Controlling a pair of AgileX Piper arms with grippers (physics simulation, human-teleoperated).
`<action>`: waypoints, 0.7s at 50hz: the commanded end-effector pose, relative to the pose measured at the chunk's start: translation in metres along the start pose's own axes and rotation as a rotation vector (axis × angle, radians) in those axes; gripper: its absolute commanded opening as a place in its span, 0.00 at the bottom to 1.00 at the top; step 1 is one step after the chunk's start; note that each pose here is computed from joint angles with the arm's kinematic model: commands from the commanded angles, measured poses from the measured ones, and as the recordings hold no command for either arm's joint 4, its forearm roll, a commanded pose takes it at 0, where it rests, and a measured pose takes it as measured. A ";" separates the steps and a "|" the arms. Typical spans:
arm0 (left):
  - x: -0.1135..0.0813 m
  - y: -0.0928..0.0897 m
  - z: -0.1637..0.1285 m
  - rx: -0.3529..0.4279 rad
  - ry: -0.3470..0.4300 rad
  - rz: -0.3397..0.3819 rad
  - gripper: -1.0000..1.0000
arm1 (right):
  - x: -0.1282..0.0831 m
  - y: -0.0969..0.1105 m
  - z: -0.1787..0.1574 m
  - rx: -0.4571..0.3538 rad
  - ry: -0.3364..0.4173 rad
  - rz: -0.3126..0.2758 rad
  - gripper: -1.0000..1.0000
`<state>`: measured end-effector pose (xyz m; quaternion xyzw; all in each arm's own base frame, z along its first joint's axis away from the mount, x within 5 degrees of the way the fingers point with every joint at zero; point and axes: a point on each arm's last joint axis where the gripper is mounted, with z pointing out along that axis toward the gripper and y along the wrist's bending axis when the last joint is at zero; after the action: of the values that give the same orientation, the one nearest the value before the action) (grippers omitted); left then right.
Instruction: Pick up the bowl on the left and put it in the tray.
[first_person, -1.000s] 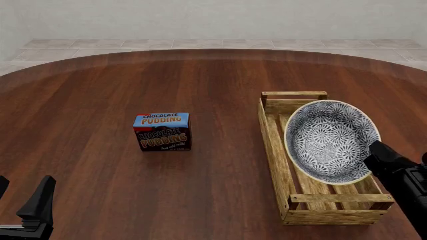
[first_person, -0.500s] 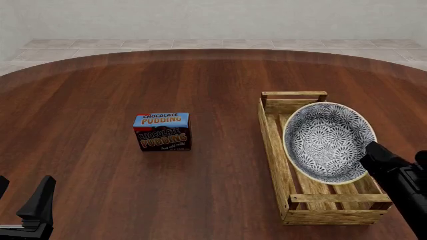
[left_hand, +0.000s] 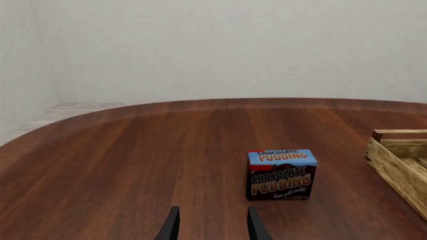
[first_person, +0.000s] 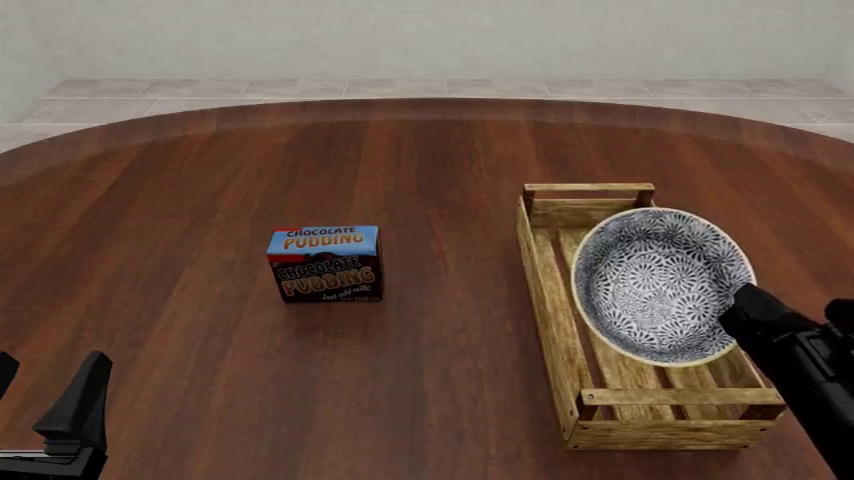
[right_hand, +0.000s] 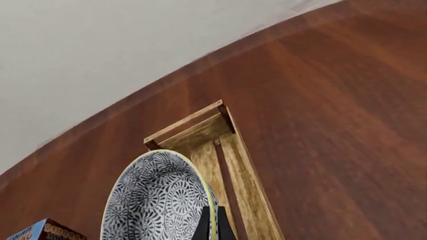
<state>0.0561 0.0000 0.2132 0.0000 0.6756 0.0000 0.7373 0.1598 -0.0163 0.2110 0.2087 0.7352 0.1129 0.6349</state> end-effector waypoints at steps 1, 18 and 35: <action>0.000 0.000 0.000 0.000 0.000 0.000 1.00 | 0.001 -0.002 0.005 0.007 -0.002 -0.001 0.00; 0.000 0.000 0.000 0.000 0.000 0.000 1.00 | 0.004 -0.002 0.010 0.010 0.017 -0.019 0.00; 0.000 0.000 0.000 0.000 0.000 0.000 1.00 | 0.006 -0.004 0.014 0.017 0.023 -0.022 0.00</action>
<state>0.0561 0.0000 0.2132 0.0000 0.6756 0.0000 0.7373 0.1694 -0.0177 0.2017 0.2024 0.7476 0.1016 0.6243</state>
